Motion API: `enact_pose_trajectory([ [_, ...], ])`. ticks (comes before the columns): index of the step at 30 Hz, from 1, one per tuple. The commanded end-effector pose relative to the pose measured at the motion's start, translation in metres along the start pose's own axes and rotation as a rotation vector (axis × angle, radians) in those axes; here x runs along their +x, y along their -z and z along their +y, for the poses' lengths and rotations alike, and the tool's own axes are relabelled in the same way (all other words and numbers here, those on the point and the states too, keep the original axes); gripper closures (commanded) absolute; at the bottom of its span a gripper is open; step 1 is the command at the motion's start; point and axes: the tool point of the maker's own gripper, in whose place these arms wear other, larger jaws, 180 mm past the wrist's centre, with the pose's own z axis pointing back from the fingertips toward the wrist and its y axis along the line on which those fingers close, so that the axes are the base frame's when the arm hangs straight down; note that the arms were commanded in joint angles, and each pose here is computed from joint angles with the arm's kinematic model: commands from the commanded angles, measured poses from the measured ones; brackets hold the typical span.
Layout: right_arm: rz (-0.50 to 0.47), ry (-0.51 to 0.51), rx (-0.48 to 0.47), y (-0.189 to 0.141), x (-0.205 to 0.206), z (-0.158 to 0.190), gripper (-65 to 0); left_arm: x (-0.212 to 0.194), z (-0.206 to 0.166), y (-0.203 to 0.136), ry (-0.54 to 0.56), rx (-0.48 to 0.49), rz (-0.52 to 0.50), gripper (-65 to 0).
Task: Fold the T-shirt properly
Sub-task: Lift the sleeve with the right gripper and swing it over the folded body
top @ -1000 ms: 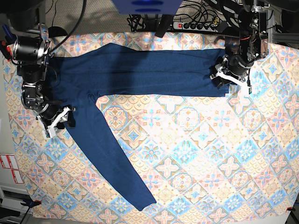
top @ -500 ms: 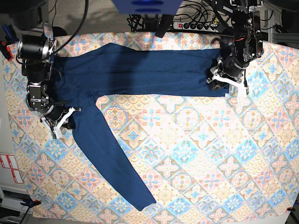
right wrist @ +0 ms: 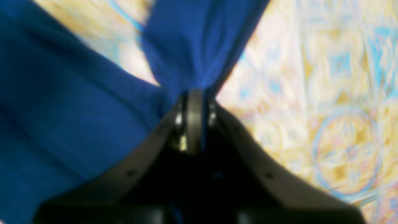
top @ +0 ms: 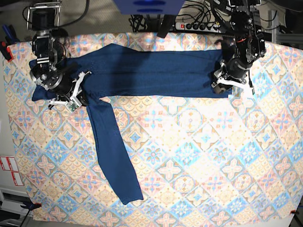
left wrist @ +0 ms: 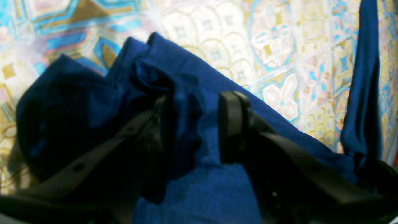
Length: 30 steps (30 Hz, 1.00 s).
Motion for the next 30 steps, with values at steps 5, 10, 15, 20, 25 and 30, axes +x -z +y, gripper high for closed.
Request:
enact_pose_trajectory([
  [5,-0.08,-0.097,-0.002,-0.029,0.033,0.018,-0.2,0.01,-0.006,-0.001,0.009,-0.023,-0.028,-22.9],
  [10,-0.116,-0.136,0.018,-0.049,0.054,0.05,-0.2,0.006,-0.002,0.0,0.003,-0.015,-0.018,-22.9],
  [15,-0.13,-0.138,0.07,-0.062,0.056,0.083,-0.2,0.0,0.004,0.003,-0.008,0.0,0.0,-22.9],
  [20,-0.114,-0.123,0.185,-0.066,0.046,0.13,-0.1,0.0,0.004,0.003,-0.008,0.0,-0.001,-22.9],
  [25,-0.129,-0.131,0.289,-0.065,0.051,0.168,0.0,0.0,0.004,0.003,-0.008,0.0,-0.001,-22.9],
  [30,-0.113,-0.158,0.336,-0.064,0.046,0.178,-0.3,0.0,0.005,0.003,-0.007,0.0,0.0,-22.9],
])
